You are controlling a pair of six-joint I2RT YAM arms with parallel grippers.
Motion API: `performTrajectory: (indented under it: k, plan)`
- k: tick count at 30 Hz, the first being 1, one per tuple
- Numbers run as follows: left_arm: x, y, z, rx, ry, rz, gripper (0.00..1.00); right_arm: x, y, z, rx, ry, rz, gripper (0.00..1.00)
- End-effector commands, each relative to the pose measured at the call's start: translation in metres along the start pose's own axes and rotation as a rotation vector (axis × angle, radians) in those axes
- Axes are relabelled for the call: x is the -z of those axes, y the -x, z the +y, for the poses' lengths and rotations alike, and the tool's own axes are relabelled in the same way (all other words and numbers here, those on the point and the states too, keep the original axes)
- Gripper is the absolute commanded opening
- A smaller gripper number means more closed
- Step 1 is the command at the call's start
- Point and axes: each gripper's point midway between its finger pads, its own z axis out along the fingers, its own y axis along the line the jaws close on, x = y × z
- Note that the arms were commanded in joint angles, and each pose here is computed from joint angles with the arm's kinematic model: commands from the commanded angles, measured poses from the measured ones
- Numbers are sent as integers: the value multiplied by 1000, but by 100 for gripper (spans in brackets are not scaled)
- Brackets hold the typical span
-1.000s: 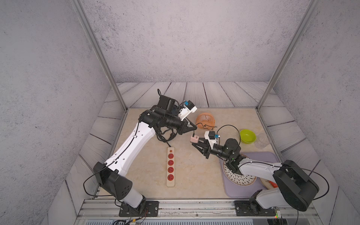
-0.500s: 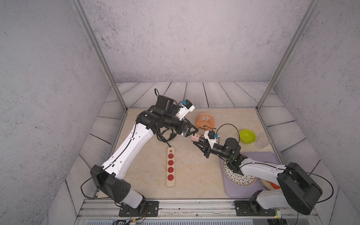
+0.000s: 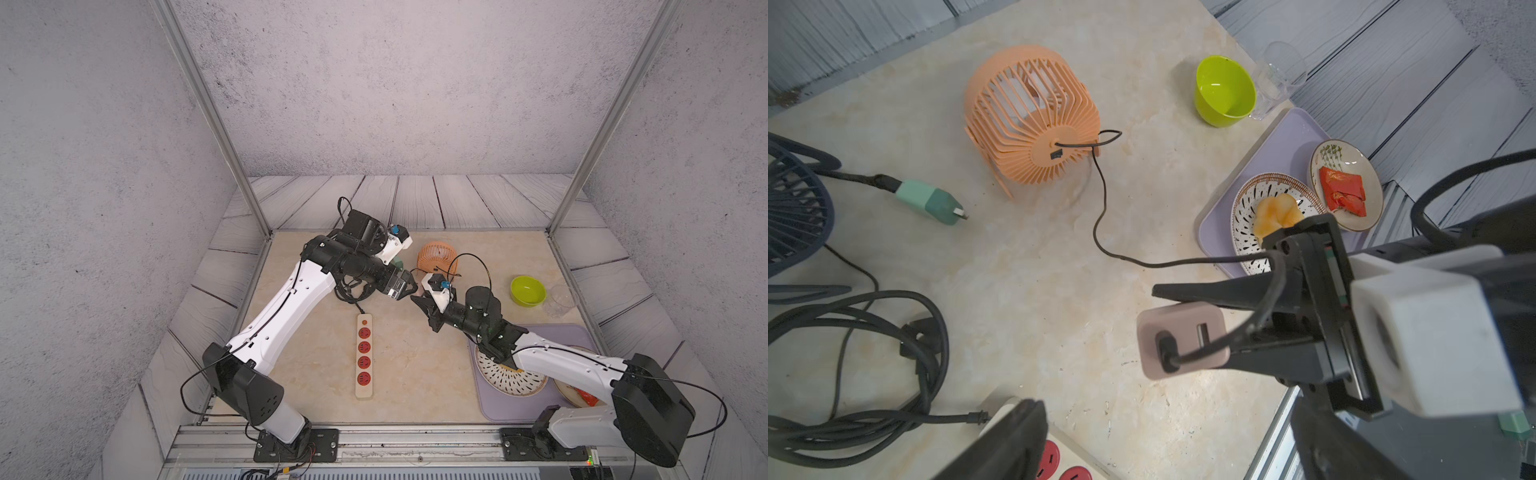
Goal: Plug the desk fan into the power strip
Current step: Pick up the plug from the center of the board.
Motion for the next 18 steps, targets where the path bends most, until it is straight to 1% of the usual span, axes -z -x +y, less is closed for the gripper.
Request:
performTrajectory:
  k: [1, 5, 8, 12, 18]
  plan:
    - [-9, -5, -1, 26, -3, 32, 97, -3, 8, -3, 18, -36, 4, 0]
    - [-19, -8, 1, 51, -5, 56, 95, -5, 8, 0, 29, -31, 23, 0]
    - [-22, -10, 8, 58, 29, 66, 92, -5, 11, 2, 27, -27, 2, 0]
    - [-28, -10, 6, 76, 2, 71, 88, -6, 12, 8, 46, -15, 8, 0]
    - [-33, -5, 1, 97, -40, 61, 73, -11, 12, 11, 53, -3, 12, 0]
